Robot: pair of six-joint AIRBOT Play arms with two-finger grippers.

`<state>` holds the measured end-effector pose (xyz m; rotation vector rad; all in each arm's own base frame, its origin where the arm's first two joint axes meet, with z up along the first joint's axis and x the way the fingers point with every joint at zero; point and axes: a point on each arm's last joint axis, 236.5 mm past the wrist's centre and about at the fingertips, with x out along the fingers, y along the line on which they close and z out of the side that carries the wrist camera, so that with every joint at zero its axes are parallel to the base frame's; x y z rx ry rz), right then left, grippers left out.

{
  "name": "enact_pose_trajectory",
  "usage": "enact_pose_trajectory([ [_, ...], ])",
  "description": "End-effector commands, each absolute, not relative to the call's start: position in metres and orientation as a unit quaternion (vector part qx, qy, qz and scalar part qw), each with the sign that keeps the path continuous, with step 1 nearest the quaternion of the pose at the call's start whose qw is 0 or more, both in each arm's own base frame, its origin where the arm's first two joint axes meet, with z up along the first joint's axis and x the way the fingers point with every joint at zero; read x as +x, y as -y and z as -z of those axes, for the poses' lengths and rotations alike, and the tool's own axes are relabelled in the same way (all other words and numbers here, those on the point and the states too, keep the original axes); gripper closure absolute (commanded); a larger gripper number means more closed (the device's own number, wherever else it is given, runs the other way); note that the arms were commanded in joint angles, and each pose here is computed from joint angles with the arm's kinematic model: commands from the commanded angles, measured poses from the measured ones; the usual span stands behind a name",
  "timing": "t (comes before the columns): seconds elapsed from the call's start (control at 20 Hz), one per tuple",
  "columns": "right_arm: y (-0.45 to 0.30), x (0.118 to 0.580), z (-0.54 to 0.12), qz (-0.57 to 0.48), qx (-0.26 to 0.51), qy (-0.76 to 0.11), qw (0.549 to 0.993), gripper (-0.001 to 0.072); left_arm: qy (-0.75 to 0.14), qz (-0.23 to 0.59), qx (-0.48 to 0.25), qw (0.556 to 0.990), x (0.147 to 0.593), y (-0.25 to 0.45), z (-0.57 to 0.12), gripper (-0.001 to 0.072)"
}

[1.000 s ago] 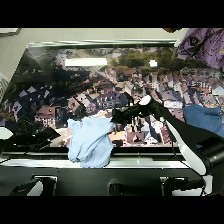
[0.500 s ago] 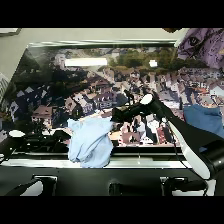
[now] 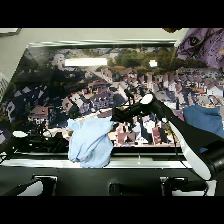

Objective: Fold the clothes and pants, and hang the long-sleeved shirts on hangers.

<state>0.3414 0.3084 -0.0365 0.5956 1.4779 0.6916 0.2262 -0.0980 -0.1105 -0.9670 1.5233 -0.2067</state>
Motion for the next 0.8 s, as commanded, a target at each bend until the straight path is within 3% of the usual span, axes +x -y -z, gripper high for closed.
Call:
enact_pose_trajectory([
  [0.0, -0.309, 0.349, 0.029, -0.303, 0.265, -0.635, 0.66, 0.0681, -0.659, 0.094, -0.429, 0.611, 0.227, 0.101, 0.107, 0.0688],
  [0.15, -0.307, 0.36, 0.014, -0.303, 0.267, -0.607, 0.684, 0.0682, -0.654, 0.097, -0.426, 0.618, 0.233, 0.1, 0.103, 0.0691],
  [0.3, -0.298, 0.386, -0.029, -0.311, 0.227, -0.545, 0.745, 0.0684, -0.618, 0.115, -0.413, 0.66, 0.272, 0.089, 0.066, 0.0693],
  [0.55, -0.236, 0.459, -0.192, -0.237, 0.09, -0.362, 0.897, 0.0684, -0.486, 0.084, -0.277, 0.824, 0.379, 0.019, -0.103, 0.0693],
  [0.75, -0.179, 0.445, -0.375, -0.186, 0.033, -0.156, 0.97, 0.0683, -0.302, 0.002, -0.175, 0.937, 0.394, -0.035, -0.301, 0.0693],
])
